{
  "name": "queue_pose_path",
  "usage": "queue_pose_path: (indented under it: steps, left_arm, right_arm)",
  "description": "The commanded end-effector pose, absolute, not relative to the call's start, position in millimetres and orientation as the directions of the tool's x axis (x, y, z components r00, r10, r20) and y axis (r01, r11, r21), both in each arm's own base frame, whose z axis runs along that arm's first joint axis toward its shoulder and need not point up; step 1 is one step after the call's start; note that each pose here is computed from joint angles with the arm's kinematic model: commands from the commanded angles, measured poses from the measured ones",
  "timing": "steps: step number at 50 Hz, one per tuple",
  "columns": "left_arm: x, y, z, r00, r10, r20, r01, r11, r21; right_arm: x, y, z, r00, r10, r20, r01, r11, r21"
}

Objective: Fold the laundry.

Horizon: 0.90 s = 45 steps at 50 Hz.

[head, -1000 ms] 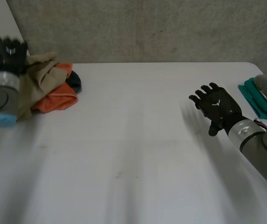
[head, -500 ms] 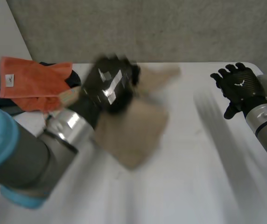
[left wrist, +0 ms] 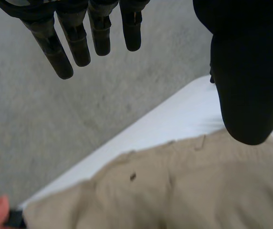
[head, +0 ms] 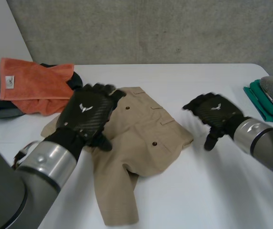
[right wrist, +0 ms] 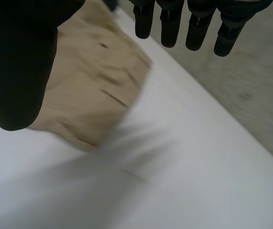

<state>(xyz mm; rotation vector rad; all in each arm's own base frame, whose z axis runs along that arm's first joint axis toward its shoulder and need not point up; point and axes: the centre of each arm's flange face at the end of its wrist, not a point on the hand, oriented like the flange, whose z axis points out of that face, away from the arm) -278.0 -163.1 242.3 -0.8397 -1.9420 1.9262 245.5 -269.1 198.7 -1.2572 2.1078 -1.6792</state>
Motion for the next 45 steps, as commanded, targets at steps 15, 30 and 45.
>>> queue_pose_path:
  steps: [15, 30, 45]
  left_arm:
    - [-262.1, -150.0, 160.6, -0.862, 0.503, 0.056, 0.207, 0.450, -0.869]
    - [-285.2, -178.0, 168.5, -0.852, 0.520, 0.062, 0.127, 0.321, -0.939]
    - [-261.6, -159.1, 407.5, -0.814, 0.576, 0.079, -0.301, -0.300, -0.905]
  right_arm:
    - [290.3, -279.0, 131.0, -0.409, -0.750, 0.520, -0.613, -0.196, -0.765]
    - [297.4, -320.1, 122.7, -0.481, -0.632, 0.607, -0.606, -0.260, -0.751]
    - [270.6, -287.9, 357.5, -0.715, -0.391, 0.580, -0.372, -0.490, -0.789]
